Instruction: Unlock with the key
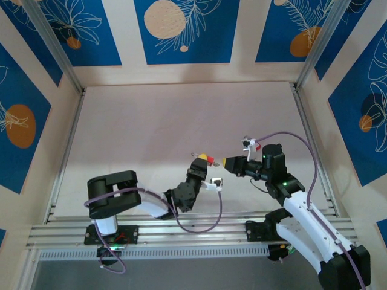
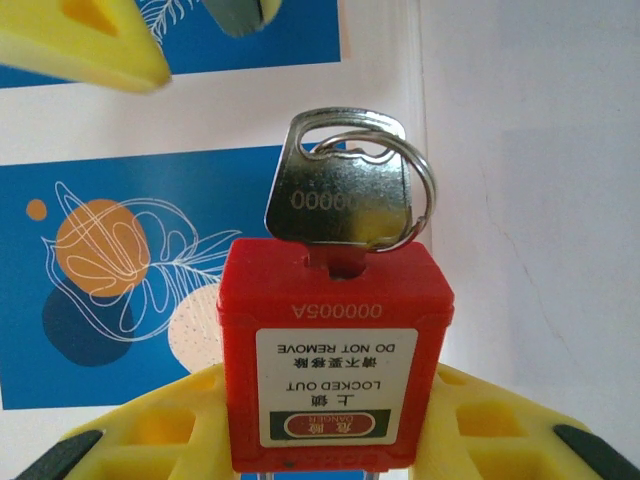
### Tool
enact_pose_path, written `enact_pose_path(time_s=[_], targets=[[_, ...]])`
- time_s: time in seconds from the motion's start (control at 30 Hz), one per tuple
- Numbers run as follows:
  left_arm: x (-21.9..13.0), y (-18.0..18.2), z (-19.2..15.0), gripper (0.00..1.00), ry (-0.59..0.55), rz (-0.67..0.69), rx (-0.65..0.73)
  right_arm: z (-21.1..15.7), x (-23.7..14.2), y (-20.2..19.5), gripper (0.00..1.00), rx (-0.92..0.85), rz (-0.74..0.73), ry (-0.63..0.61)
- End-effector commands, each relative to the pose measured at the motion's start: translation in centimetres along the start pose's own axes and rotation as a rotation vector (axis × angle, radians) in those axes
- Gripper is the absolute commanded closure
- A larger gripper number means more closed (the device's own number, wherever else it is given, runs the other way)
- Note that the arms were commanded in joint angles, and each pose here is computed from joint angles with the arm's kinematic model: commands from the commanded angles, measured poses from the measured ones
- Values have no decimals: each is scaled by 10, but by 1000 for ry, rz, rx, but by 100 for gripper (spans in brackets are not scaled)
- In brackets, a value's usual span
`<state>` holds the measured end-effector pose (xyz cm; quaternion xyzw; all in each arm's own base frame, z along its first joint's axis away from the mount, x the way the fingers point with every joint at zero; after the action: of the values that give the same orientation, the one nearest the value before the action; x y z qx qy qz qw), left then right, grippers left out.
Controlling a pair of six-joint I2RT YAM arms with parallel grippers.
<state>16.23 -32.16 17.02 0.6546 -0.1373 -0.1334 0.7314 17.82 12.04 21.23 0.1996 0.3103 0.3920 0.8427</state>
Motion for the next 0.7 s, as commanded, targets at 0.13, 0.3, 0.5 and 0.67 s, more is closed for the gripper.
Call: enact_pose_path(time_s=[0.13,0.3,0.5,0.67], targets=[[-3,1,1,79,6,30,-26,-3,6,3,77,-50,31,9],[-2,-1,2,80,9,28,-29,-7,11,5,76,-45,62,46],[-2,1,2,80,8,31,-40,-12,14,4,75,-47,51,64],[-3,3,3,80,8,35,-44,-14,15,5,74,-50,50,75]])
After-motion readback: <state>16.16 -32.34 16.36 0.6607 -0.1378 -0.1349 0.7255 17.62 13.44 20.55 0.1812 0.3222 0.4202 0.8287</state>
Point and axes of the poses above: each hand's point on the last joint's axis, 136 mm out from that joint toward the fingers, its own x axis out along the fingers, its own y axis along the line the jaws close on, z = x × y, the point moved 8 cm from there along -x, back along the fingers, and after that the axes turned 8 degrees about -x, right-handed, at the moved point
